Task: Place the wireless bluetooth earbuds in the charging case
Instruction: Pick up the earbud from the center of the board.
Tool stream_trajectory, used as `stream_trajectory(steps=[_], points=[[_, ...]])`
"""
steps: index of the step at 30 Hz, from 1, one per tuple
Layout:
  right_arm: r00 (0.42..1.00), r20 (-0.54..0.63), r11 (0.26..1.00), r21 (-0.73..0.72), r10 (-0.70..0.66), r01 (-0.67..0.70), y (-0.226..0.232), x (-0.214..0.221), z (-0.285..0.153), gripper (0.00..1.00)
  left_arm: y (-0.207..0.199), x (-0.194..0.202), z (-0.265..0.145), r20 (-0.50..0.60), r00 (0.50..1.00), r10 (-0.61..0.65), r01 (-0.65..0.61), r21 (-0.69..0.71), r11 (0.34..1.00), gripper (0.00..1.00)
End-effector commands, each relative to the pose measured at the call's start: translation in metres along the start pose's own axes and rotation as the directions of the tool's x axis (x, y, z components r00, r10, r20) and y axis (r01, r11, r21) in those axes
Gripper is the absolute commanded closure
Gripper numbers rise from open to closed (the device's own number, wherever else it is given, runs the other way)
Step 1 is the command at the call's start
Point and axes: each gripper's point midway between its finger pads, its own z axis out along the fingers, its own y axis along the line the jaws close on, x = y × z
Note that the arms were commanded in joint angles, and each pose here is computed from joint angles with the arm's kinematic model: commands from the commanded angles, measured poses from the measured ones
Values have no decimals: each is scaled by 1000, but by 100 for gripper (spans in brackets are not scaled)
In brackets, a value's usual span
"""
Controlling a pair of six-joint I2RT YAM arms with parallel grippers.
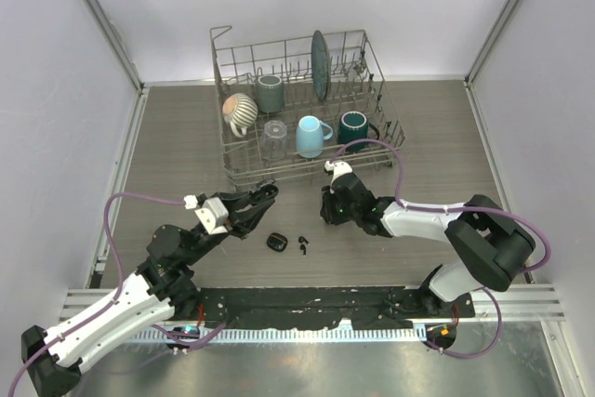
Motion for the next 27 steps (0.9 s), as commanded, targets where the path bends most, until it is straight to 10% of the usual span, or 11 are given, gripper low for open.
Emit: stream_trajectory(steps=[1,14,27], points=[[999,50,1000,15,-14,13,1,-16,-6,75,3,-11,0,42,999,3,-3,-14,1000,100],[998,66,1000,21,-4,2,1,-22,-8,66,2,-11,0,40,999,1,-1,-10,1000,100],[997,79,1000,16,7,-8,4,-29,-8,90,3,-11,-1,41,999,1,-1,-17,1000,100]])
